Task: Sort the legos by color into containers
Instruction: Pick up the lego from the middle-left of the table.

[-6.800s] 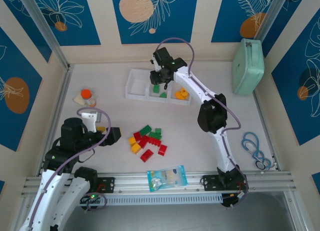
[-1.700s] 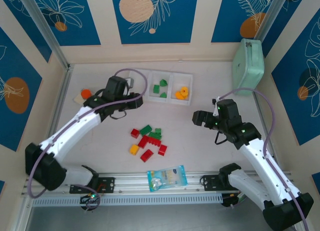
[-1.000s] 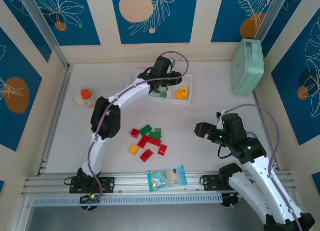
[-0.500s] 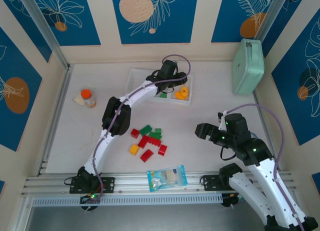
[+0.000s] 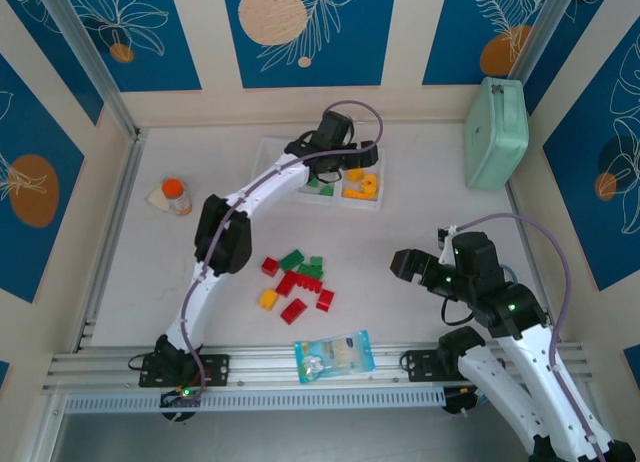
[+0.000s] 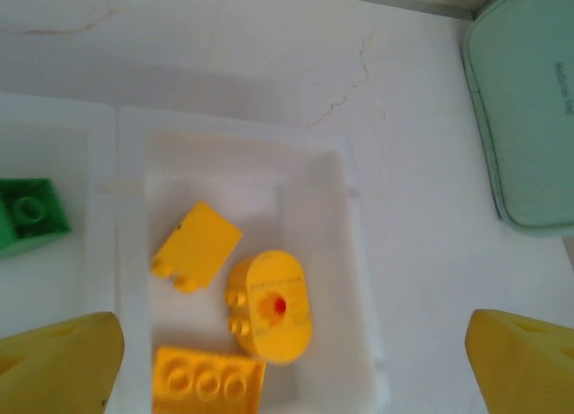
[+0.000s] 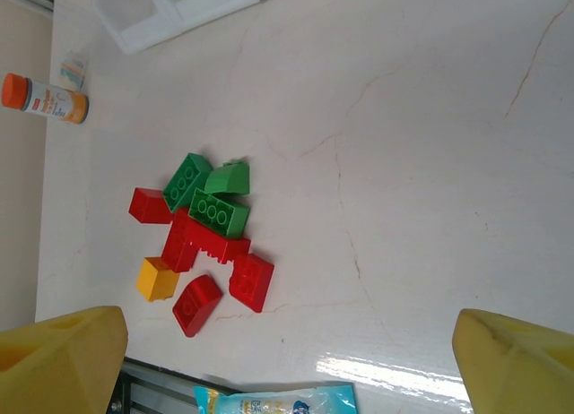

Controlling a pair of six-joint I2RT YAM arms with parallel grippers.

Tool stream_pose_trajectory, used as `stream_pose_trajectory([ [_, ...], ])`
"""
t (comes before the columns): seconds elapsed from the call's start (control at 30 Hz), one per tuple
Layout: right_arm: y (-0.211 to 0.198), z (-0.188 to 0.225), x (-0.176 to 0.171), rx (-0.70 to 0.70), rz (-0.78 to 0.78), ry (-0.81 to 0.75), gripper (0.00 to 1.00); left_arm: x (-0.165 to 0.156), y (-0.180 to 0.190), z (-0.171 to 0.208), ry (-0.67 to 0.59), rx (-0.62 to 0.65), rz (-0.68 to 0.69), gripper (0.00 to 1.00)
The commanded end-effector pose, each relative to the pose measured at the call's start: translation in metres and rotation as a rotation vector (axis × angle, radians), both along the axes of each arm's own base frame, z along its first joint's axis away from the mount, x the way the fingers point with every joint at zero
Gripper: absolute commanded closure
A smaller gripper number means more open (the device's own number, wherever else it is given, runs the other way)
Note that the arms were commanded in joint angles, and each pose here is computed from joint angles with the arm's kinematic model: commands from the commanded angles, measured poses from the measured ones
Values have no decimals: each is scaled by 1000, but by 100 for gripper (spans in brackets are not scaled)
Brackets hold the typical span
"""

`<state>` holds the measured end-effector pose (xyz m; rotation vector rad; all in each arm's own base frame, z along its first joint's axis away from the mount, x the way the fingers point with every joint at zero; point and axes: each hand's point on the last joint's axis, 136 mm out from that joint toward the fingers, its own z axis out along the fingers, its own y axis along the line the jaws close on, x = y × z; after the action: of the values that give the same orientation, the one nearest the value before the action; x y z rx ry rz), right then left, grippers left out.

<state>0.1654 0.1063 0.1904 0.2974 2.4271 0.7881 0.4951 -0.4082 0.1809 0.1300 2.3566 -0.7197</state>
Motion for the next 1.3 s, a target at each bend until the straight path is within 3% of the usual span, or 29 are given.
stream_pose_trajectory([
  [0.0, 1, -6, -9, 13, 13, 29, 6, -38, 30, 47, -64, 127, -40, 0],
  [0.2, -4, -4, -14, -2, -8, 46, 6, -106, 93, 21, -30, 251, -65, 0],
  [0.37, -9, -6, -14, -15, -30, 39, 6, -188, 144, -21, 138, 278, -102, 0],
  [0.7, -3, -11, -7, 12, -30, 49, 6, -312, 221, -62, 300, 333, -87, 12],
  [0.97, -5, -14, -8, -6, -27, 50, 6, -338, 243, -95, 384, 390, -90, 23],
  [1.27, -6, -19, -5, -16, -35, 59, 6, -337, 226, -124, 453, 432, -184, 30],
])
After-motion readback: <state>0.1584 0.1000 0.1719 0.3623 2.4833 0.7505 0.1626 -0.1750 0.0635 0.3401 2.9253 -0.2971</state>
